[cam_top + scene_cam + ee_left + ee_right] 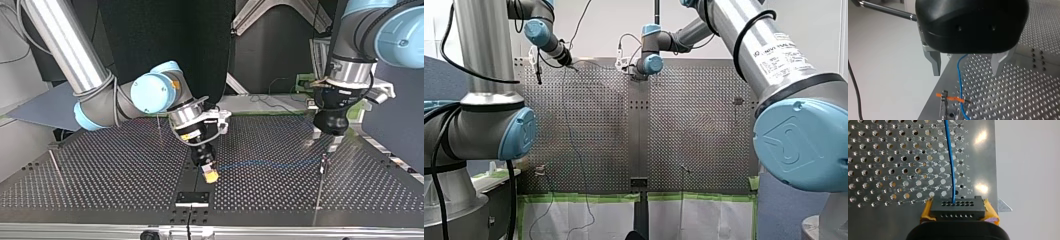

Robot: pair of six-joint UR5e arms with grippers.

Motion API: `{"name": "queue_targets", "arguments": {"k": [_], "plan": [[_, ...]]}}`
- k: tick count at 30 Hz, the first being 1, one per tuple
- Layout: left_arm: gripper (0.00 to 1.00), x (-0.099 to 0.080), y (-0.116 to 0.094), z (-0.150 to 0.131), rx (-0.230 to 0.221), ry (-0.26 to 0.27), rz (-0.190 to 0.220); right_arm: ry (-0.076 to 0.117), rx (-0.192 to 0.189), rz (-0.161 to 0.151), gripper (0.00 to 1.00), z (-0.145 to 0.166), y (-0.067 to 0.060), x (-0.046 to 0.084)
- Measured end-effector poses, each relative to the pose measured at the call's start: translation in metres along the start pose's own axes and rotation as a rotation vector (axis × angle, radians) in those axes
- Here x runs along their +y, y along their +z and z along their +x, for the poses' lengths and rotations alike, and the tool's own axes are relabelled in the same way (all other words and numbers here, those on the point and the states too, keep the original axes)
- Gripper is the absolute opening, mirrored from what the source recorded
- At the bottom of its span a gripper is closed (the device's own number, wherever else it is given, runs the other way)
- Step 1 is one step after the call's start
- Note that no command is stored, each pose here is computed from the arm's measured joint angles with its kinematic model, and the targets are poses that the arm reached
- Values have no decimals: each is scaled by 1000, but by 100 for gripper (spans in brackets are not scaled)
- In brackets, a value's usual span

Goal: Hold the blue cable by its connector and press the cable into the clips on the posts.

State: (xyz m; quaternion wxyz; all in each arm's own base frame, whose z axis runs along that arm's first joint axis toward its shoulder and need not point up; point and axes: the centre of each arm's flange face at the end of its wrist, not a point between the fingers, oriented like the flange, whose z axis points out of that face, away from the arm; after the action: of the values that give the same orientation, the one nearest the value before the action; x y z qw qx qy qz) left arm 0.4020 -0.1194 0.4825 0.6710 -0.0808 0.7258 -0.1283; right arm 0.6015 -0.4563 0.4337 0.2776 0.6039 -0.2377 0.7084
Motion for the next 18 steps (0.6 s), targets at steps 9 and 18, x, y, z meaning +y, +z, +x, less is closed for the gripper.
{"name": "queue_targets", "arguments": {"k": [9, 18], "plan": [[98, 5, 2, -4, -36, 77, -59, 0, -1, 0, 0, -1, 0, 0], [98, 4, 5, -3, -68, 145, -52, 0, -2, -1, 0, -1, 0, 0]]}}
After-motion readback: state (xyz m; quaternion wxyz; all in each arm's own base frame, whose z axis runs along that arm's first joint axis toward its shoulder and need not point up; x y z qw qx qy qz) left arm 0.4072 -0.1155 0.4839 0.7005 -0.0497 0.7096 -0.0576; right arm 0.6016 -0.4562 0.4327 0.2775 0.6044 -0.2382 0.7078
